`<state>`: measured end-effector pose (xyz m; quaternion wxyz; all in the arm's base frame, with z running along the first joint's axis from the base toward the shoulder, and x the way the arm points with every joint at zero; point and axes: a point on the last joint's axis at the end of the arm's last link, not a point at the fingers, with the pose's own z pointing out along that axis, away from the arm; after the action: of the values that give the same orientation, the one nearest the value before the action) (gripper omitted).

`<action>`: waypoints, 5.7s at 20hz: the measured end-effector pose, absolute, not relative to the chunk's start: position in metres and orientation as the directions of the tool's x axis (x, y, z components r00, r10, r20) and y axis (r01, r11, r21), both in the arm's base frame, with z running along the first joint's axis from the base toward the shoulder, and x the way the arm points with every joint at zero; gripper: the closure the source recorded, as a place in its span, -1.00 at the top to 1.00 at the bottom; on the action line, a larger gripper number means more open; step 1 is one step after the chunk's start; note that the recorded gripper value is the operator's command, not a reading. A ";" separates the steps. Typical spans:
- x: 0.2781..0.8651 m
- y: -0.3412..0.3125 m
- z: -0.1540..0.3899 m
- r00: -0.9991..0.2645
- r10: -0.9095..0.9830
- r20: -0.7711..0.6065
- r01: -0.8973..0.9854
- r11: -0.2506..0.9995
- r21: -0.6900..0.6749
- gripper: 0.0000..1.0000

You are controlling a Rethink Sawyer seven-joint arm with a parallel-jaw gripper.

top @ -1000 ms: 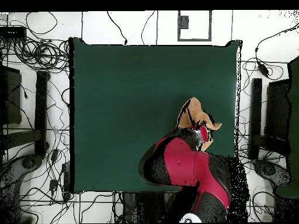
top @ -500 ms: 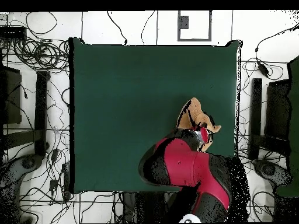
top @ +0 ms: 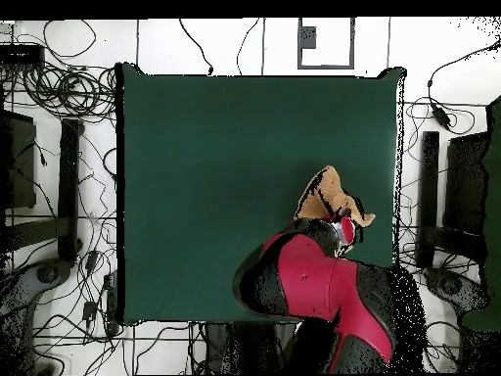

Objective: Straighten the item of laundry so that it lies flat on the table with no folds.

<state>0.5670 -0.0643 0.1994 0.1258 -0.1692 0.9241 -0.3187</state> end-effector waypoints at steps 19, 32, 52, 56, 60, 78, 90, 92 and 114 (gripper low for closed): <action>0.562 -0.087 0.229 -0.935 -0.338 -0.113 -0.192 0.744 -0.639 -1.00; 0.566 -0.085 0.232 -0.936 -0.332 -0.117 -0.189 0.755 -0.628 -1.00; 0.563 -0.103 0.278 -0.963 -0.249 -0.101 -0.131 0.765 -0.631 -1.00; 0.562 -0.103 0.284 -0.965 -0.246 -0.096 -0.131 0.763 -0.633 -1.00; 0.562 -0.101 0.288 -0.967 -0.239 -0.093 -0.129 0.767 -0.628 -1.00; 0.566 -0.096 0.285 -0.960 -0.271 -0.075 -0.165 0.759 -0.630 -1.00; 0.552 -0.096 0.252 -0.973 -0.223 0.057 -0.211 0.767 -0.606 -1.00; 0.550 -0.094 0.248 -0.973 -0.218 0.075 -0.218 0.767 -0.603 -1.00; 0.536 -0.046 0.222 -0.943 -0.054 0.330 -0.242 0.790 -0.563 -1.00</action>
<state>0.5355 -0.0461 0.2220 -0.1498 -0.0794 0.9341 -0.3141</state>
